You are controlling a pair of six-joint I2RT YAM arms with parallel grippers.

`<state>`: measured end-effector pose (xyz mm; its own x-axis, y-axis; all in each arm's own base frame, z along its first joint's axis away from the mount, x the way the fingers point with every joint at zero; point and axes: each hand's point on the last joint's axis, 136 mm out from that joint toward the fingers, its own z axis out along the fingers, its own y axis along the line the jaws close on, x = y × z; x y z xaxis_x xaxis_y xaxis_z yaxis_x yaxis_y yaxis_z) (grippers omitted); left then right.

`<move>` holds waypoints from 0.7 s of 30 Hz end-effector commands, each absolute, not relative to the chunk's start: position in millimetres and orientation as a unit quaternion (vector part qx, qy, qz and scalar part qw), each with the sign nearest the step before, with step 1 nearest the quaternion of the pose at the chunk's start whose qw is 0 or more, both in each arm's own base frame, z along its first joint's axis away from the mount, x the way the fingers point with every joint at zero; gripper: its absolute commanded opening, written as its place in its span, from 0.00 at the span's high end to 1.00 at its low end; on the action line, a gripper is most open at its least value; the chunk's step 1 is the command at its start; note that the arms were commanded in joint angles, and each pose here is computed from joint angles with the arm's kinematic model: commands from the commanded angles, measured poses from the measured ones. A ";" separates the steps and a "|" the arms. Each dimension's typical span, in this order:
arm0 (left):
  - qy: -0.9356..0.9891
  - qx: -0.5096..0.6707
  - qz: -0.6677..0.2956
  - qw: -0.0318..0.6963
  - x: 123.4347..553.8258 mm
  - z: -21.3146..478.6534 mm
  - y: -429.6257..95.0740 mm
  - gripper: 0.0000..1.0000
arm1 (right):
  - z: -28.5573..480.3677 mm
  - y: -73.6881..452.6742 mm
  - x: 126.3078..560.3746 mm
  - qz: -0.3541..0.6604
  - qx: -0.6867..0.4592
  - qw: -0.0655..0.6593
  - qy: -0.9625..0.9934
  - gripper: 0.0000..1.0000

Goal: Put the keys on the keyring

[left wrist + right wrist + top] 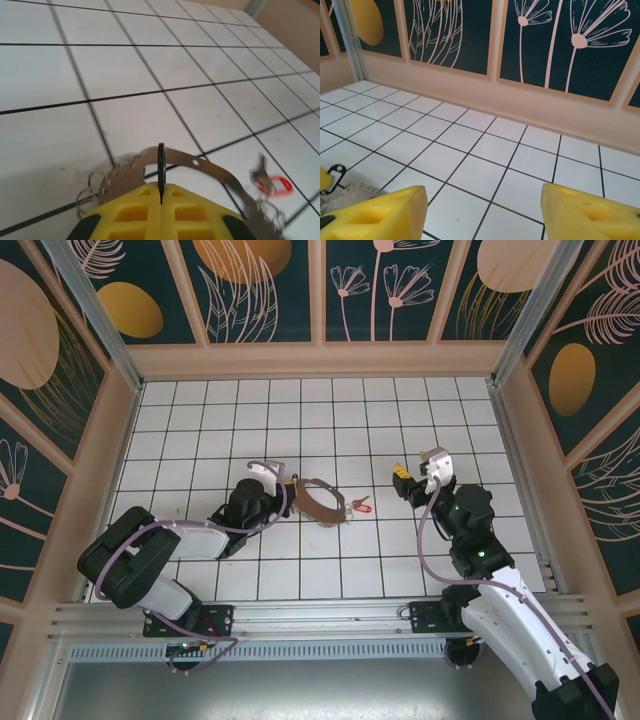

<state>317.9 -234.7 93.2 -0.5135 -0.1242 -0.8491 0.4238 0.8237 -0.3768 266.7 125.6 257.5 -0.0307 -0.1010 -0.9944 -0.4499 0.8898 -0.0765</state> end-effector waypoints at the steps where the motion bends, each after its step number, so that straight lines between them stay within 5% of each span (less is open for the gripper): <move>1: 0.821 0.030 -0.283 0.495 329.1 93.9 -217.7 0.79 | 253.4 125.2 267.8 0.140 -0.187 0.667 0.707 0.38; 8: 0.812 -0.016 -0.277 0.514 337.0 109.7 -195.7 0.45 | 246.6 84.7 279.0 0.087 -0.072 0.677 0.727 0.34; 10: 0.803 -0.024 -0.265 0.533 340.7 131.1 -183.5 0.31 | 250.2 64.4 278.8 0.066 -0.021 0.689 0.722 0.05; 12: 0.792 -0.027 -0.238 0.562 344.3 158.7 -166.9 0.01 | 253.5 45.6 276.1 0.050 0.026 0.702 0.710 0.01; 17: 0.771 -0.026 -0.125 0.624 352.1 201.8 -107.9 0.01 | 248.2 16.4 271.4 0.032 0.088 0.727 0.680 0.01; 21: 0.792 -0.051 -0.004 0.609 356.3 171.2 -49.6 0.01 | 228.0 17.3 276.5 0.015 0.056 0.740 0.670 0.01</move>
<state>357.8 -89.3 218.7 -0.1385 -0.2513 -0.9579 0.0795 0.9613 -0.2637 275.3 22.4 224.8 0.0230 0.1042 -0.9943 0.0398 0.9937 0.1050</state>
